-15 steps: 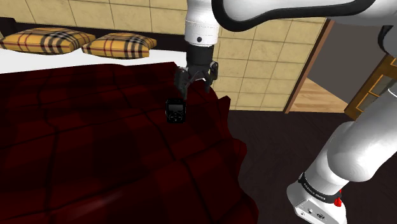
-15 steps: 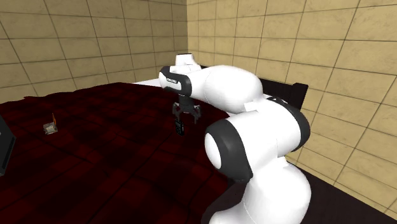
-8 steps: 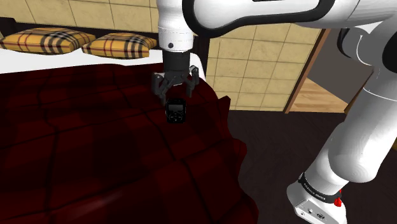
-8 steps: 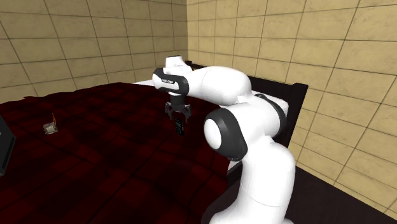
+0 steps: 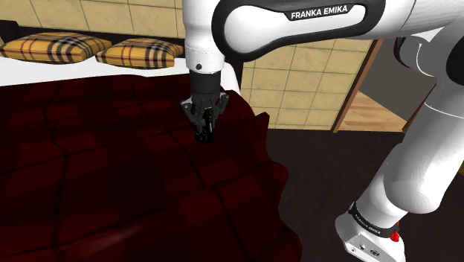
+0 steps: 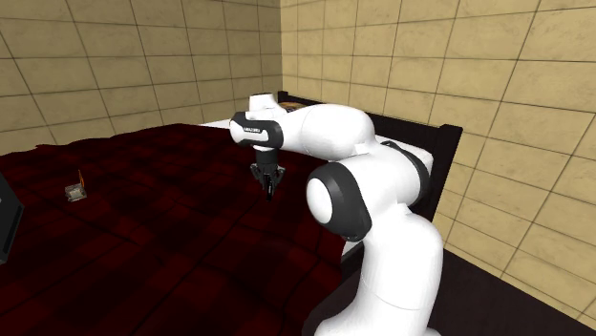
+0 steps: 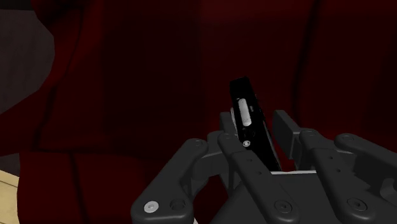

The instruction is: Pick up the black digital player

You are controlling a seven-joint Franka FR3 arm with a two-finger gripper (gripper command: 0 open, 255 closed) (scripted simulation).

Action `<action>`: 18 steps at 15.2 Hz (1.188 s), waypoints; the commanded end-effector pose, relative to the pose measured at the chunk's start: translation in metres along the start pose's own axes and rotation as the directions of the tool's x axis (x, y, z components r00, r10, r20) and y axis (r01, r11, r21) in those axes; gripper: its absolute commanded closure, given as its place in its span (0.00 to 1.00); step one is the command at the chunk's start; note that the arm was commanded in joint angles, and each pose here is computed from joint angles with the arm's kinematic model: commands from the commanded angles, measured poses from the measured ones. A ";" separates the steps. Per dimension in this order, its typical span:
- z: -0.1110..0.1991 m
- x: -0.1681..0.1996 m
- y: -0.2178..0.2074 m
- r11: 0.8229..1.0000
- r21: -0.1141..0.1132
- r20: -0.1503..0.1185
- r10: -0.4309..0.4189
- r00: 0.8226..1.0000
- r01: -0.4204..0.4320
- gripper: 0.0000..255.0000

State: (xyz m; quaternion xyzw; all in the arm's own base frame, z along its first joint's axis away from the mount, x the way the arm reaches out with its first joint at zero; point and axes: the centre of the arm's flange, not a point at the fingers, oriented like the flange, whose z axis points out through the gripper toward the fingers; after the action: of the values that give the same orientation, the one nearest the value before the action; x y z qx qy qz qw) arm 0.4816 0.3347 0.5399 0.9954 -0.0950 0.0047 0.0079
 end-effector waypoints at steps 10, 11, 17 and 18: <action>-0.009 0.000 0.000 1.000 -0.002 0.001 0.001 1.000 -0.001 1.00; -0.015 0.000 0.000 1.000 -0.002 0.001 0.001 1.000 -0.001 1.00; -0.046 0.001 0.001 1.000 -0.002 0.001 0.001 1.000 -0.001 1.00; -0.052 0.001 0.001 1.000 -0.002 0.001 0.001 1.000 -0.001 1.00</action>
State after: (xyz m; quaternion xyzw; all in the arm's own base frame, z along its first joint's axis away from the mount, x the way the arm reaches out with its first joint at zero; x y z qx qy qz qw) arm 0.4816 0.3344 0.5863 0.9954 -0.0953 0.0041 0.0085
